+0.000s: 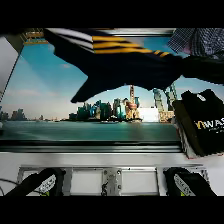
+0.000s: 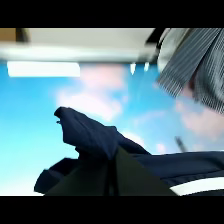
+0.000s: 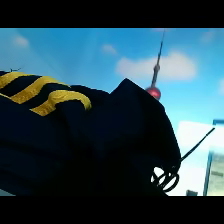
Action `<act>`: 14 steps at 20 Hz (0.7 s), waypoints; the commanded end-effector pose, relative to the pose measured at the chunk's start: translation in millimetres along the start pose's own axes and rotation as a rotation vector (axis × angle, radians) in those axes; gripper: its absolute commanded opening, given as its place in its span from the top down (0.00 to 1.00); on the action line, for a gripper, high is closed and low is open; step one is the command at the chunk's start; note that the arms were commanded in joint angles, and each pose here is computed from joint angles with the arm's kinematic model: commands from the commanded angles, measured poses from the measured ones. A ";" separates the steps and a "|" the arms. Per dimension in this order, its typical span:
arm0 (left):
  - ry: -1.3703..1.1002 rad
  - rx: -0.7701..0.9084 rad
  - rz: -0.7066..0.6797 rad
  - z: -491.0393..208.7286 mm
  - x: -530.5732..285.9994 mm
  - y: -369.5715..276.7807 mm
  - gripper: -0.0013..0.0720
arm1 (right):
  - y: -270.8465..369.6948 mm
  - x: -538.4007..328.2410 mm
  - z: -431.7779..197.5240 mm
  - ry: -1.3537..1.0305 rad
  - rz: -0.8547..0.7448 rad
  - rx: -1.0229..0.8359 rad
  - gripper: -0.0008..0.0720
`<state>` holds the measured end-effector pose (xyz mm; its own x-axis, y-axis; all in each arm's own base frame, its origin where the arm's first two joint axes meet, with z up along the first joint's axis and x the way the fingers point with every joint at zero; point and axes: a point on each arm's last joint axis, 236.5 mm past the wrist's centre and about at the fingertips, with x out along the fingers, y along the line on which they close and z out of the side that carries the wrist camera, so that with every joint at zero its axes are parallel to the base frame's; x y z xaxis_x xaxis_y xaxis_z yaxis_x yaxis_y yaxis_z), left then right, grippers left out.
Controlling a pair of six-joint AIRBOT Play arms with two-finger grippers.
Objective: Fold the clothes and pants, and hang the long-sleeved shirts on hangers.
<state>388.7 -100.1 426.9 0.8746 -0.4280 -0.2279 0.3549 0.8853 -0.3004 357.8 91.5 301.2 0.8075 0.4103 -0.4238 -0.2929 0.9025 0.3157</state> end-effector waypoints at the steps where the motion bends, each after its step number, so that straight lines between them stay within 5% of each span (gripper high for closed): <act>1: -0.224 0.106 -0.028 51.7 -101.2 -55.4 0.98 | 45.2 -84.8 26.0 -0.191 0.029 -0.063 0.95; 8: -0.365 0.151 -0.050 69.4 -161.2 -86.2 0.98 | 75.0 -141.7 15.7 -0.259 0.066 -0.003 0.95; 14: -0.099 0.034 -0.015 31.1 -25.5 -17.6 0.98 | 53.4 -93.0 -45.3 0.094 0.039 0.217 0.95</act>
<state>314.0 -96.3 509.6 0.9115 -0.4111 -0.0139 0.3984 0.8908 -0.2186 240.8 103.7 359.1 0.8335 0.4448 -0.3277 -0.2901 0.8571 0.4256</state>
